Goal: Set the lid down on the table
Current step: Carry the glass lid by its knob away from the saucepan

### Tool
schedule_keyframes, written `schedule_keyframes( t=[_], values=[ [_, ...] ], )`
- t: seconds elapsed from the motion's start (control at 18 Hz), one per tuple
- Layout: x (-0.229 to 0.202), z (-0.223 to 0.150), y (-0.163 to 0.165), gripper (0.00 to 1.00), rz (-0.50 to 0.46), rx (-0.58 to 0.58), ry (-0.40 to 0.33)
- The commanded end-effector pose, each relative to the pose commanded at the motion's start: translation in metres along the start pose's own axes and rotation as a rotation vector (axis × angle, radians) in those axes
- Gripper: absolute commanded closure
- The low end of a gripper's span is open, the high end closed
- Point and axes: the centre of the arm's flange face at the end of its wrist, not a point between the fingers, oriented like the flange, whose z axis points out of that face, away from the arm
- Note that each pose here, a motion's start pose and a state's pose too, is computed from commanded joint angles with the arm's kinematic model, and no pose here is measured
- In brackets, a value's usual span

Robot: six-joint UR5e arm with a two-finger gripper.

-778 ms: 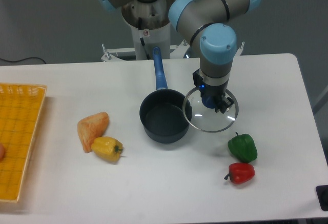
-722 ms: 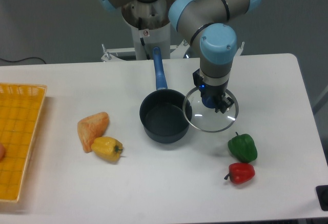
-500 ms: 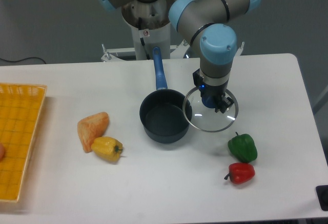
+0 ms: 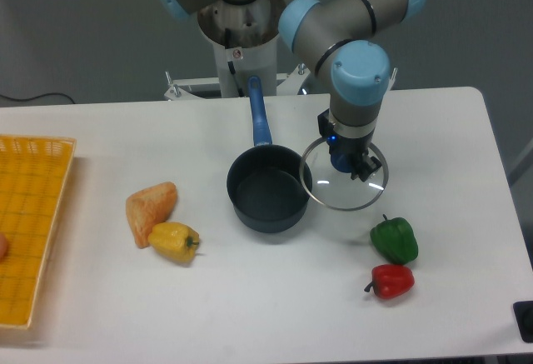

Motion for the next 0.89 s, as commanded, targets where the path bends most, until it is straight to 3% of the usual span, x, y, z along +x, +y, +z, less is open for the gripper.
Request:
schedule_keyframes(
  t=[0.56,0.89],
  values=[
    [-0.004,0.022,0.005,0.45,0.022,0.001,0.034],
    [-0.009,0.028,0.016,0.45,0.039,0.003,0.016]
  ],
)
